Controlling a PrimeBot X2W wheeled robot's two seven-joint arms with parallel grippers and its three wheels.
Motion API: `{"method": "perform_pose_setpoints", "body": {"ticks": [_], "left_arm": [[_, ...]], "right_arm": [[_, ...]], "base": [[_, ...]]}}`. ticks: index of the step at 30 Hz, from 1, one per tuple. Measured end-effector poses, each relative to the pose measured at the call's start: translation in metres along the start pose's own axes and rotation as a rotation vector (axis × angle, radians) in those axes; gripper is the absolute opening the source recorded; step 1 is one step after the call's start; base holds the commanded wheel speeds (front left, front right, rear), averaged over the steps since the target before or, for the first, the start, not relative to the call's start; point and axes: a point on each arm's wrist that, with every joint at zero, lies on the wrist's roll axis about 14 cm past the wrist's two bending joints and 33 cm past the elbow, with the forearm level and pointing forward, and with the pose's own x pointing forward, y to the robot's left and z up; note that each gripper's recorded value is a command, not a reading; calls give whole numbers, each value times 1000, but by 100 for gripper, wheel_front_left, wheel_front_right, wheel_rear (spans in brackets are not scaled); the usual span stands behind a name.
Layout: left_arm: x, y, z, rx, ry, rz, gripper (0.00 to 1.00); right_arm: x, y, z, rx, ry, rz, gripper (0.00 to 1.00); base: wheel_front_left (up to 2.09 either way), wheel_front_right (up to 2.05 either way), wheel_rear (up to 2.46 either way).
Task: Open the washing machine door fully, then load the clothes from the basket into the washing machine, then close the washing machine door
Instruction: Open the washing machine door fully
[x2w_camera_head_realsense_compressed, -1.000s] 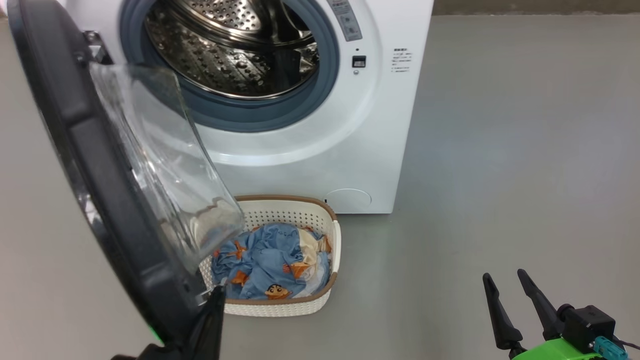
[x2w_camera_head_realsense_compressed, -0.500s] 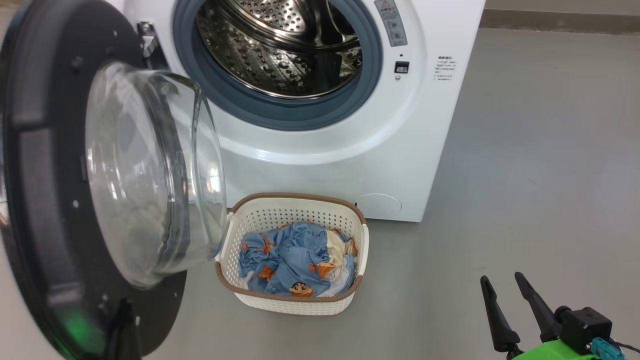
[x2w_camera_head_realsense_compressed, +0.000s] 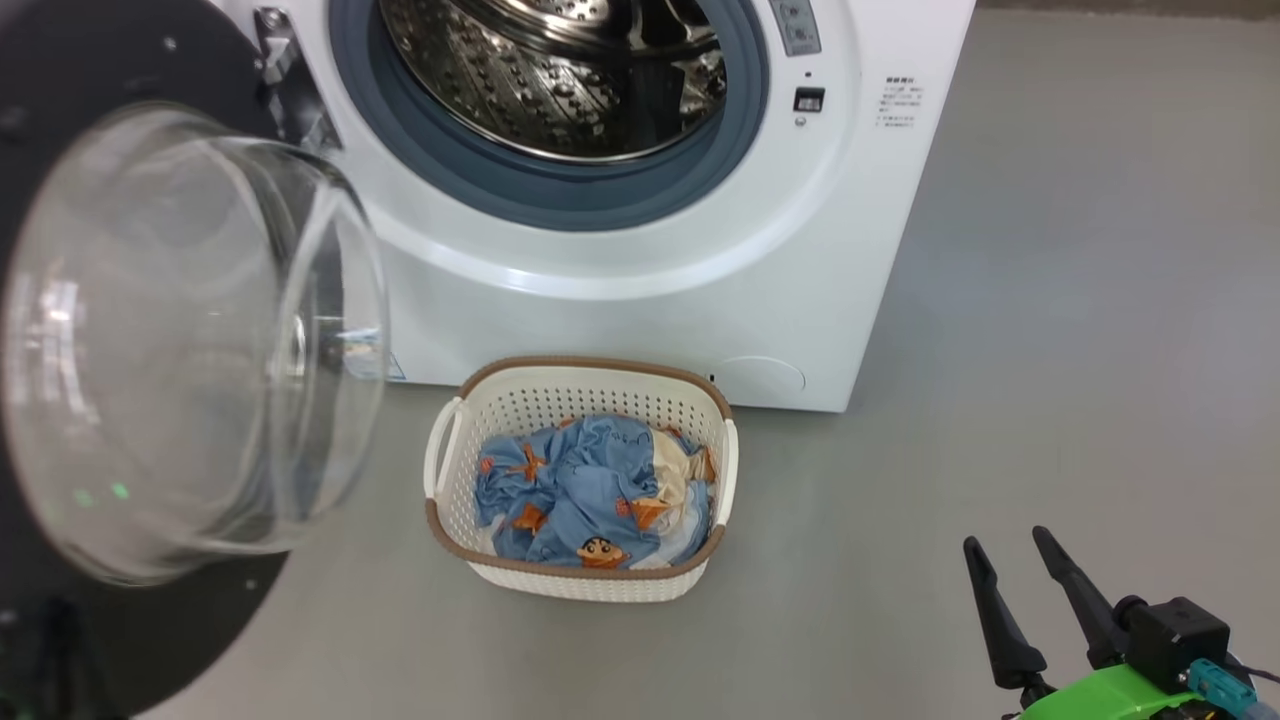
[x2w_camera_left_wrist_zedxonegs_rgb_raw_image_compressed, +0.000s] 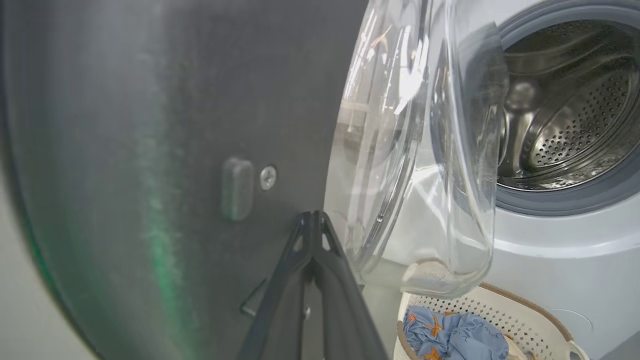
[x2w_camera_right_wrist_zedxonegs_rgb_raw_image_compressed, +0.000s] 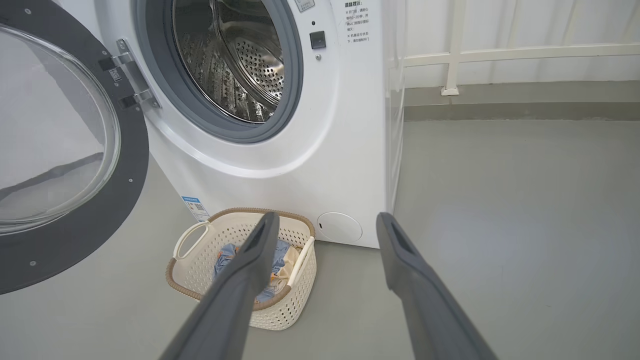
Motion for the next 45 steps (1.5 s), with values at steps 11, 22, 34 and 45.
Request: {"method": "perform_pose_setpoints", "body": {"ticks": [11,22,34,45], "left_arm": [[36,39,8,-4,-23,150,0],[63,68,20,-17,-53,239,0],[76,83,31,15,-64,253,0],[61,61,48,34,-132,166,0]], "right_arm": [[6,-19,-12,-12,32,-32,100],[18,-23,-12,-18,30,-28,100],[18,-19,-15,-13,39,-16,100],[16,-16,-6,12,13,-19,100]], "base": [[0,0,0],[0,0,0],[0,0,0],[0,0,0]]}}
